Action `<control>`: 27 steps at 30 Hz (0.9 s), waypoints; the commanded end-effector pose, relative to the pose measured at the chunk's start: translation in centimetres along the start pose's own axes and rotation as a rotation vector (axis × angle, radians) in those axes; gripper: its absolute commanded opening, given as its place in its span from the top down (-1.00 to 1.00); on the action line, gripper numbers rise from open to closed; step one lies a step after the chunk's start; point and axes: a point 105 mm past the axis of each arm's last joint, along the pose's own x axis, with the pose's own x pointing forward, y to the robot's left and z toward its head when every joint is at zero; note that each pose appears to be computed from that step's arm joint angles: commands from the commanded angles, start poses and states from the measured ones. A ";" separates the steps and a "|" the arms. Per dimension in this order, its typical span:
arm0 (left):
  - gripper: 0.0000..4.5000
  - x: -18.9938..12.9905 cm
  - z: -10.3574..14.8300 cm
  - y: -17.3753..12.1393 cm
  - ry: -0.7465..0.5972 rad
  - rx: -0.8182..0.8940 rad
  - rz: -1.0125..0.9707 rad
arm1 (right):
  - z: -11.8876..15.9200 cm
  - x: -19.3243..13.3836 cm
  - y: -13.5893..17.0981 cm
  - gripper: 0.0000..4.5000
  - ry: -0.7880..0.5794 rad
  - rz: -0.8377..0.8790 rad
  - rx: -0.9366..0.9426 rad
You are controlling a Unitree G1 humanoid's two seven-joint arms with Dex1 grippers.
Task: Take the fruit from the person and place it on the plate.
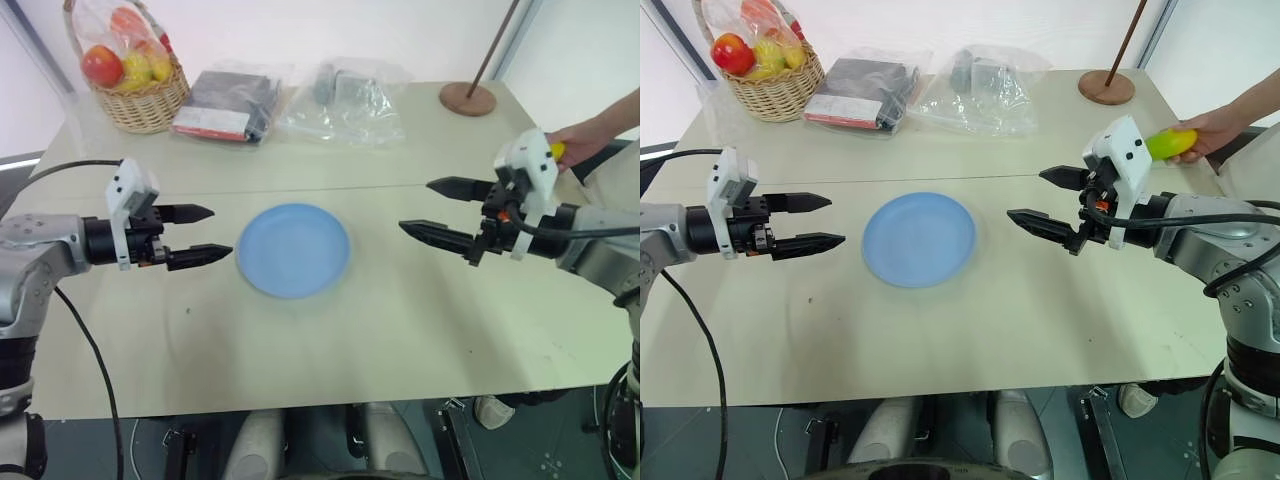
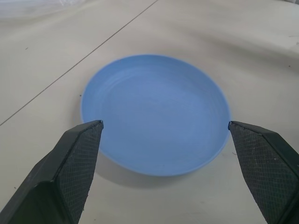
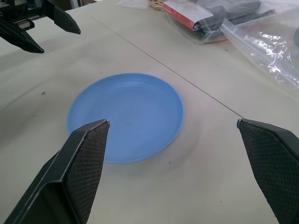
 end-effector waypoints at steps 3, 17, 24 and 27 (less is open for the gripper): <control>-1.00 -0.6 1.3 0.0 -0.021 0.054 0.017 | 0.8 -0.4 -0.1 -0.99 -0.025 -0.015 -0.045; -1.00 -0.4 3.0 1.2 -0.090 0.094 0.084 | 0.8 -0.2 -0.2 -0.99 -0.036 -0.022 -0.046; -1.00 -0.9 5.2 2.7 -0.280 -0.028 0.176 | 0.9 0.0 -0.2 -0.99 -0.044 -0.023 -0.050; -1.00 -1.2 5.0 3.3 -0.310 -0.074 0.237 | 0.9 0.1 -0.2 -0.99 -0.046 -0.022 -0.051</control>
